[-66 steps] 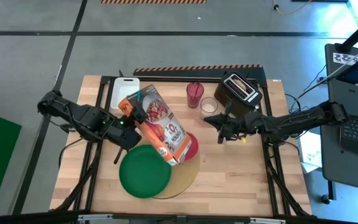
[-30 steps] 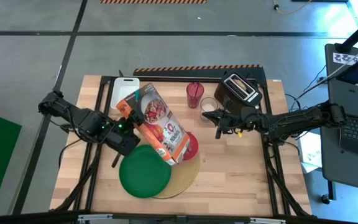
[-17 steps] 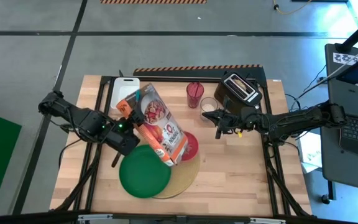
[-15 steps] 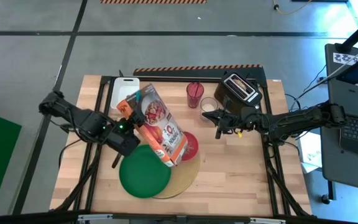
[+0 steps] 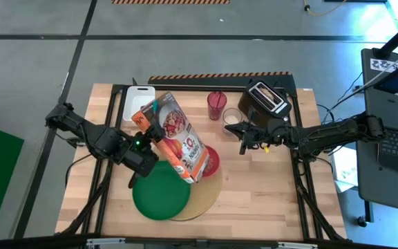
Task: Arrange a breakfast setting
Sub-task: Pour the cereal from the box into the orange bowl
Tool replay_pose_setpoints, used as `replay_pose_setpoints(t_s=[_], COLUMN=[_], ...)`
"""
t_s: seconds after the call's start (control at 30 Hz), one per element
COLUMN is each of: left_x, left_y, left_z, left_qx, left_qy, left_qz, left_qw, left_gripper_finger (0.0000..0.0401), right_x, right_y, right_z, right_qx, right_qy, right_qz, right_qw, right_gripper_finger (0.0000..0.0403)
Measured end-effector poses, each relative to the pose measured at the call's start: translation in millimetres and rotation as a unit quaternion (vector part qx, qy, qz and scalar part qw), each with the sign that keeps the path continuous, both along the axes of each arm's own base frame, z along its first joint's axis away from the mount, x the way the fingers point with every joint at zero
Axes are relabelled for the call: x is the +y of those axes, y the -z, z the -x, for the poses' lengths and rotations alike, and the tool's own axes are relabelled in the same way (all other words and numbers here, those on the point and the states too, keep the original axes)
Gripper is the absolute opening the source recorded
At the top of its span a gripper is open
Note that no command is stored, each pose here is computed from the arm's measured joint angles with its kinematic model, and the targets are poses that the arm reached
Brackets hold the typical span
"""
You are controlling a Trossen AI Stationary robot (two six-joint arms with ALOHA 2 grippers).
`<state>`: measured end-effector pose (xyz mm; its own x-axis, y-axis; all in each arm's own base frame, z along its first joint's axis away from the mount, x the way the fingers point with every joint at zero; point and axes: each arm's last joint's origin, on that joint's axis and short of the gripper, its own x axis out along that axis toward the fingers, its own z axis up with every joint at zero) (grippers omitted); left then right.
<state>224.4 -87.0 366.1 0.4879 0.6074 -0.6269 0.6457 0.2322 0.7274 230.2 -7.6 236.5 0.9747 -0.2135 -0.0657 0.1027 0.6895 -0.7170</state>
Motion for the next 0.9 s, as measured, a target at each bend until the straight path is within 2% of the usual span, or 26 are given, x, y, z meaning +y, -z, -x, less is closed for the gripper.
replay_pose_setpoints(t_s=[0.2,0.9], left_x=[-4,-15], left_y=[-1,-1], left_z=[3,18], left_qx=[-0.011,-0.02], left_qy=[0.004,-0.003], left_qz=[-0.031,-0.027], left_qw=[0.999,0.999], left_gripper_finger=[0.0232,0.0231], right_x=[0,0], right_y=[0,1], right_z=[0,0], right_qx=[0.0,0.007], right_qy=[0.0,0.0], right_qz=[0.001,0.001], right_qw=[1.0,1.0], right_gripper_finger=[0.0005,0.0005])
